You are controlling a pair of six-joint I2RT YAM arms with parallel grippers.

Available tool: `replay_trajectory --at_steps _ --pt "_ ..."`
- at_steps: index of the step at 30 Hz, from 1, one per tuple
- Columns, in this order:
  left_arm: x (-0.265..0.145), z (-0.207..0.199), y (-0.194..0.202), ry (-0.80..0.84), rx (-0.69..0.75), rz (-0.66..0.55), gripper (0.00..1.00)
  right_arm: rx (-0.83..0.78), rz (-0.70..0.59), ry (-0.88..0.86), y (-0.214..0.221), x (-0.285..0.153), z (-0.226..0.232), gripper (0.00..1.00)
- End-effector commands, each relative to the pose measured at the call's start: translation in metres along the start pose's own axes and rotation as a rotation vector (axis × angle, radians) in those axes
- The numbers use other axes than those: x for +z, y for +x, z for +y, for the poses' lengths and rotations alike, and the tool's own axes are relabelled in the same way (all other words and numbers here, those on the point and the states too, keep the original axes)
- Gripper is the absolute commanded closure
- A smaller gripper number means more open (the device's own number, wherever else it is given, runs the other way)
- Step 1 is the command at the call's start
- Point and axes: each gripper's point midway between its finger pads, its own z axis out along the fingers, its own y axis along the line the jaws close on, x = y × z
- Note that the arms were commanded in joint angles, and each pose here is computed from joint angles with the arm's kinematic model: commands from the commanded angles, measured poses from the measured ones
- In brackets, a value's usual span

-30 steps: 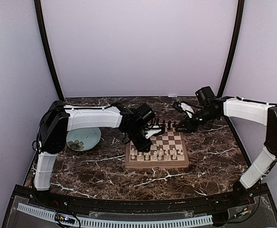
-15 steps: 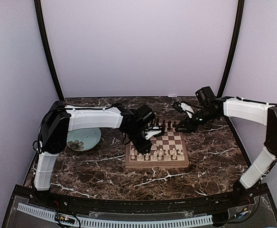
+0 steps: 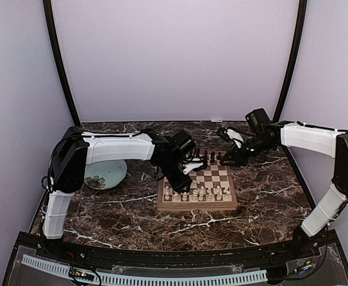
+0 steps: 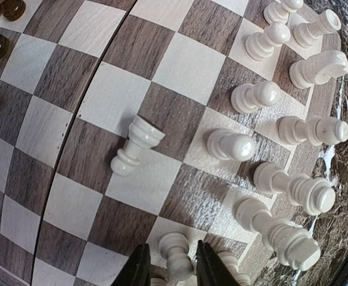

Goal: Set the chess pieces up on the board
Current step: Place the pawn on c2.

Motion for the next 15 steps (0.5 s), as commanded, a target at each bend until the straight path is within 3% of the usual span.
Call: replay_trajectory --at_steps 1,6,15 --pt "-0.02 -0.002 -0.014 -0.008 0.018 -0.04 0.72 -0.004 -0.013 -0.015 -0.003 0.002 0.0 0.67" --pt "-0.04 0.007 -0.022 -0.043 0.017 -0.079 0.7 -0.004 -0.014 -0.018 -0.003 0.003 0.0 0.67" --pt "-0.123 0.017 -0.056 -0.042 0.013 -0.306 0.59 0.001 0.032 -0.067 -0.002 0.024 0.006 0.67"
